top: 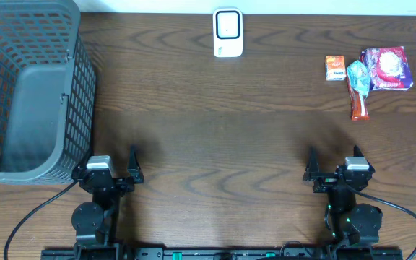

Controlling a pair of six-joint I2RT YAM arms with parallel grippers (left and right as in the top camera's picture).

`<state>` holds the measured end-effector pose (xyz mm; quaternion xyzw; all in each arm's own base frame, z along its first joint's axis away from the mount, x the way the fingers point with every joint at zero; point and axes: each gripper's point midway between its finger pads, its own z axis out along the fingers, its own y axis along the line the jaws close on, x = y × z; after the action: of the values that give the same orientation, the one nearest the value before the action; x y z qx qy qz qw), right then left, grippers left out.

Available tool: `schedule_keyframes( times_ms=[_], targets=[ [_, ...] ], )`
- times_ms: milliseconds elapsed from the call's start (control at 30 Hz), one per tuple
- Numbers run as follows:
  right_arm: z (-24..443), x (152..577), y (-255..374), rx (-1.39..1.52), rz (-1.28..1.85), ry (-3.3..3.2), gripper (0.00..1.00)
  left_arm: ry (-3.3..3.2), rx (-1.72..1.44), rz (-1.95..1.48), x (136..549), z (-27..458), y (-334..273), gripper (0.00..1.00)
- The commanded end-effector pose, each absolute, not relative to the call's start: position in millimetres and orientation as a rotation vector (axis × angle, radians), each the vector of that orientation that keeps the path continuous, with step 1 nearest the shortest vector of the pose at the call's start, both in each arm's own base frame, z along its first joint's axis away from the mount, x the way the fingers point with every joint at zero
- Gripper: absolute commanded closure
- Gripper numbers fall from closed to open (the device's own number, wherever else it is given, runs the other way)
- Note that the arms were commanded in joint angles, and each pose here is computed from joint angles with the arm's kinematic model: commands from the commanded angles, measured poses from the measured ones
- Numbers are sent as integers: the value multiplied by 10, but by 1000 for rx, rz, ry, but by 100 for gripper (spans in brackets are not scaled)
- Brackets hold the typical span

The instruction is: Scan the item barcode

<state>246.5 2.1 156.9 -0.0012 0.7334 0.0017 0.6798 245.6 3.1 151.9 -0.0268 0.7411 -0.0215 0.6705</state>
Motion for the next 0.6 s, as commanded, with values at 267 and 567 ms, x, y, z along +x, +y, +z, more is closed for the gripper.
schedule_keyframes(
  times_ms=[267, 567],
  targets=[
    [1565, 2462, 19, -15, -6, 1646, 1, 1717, 6, -92, 2437, 1389, -88, 2],
    [1564, 2462, 18, -15, -7, 1646, 1, 1717, 15, -100, 2436, 1388, -117, 2]
  ],
)
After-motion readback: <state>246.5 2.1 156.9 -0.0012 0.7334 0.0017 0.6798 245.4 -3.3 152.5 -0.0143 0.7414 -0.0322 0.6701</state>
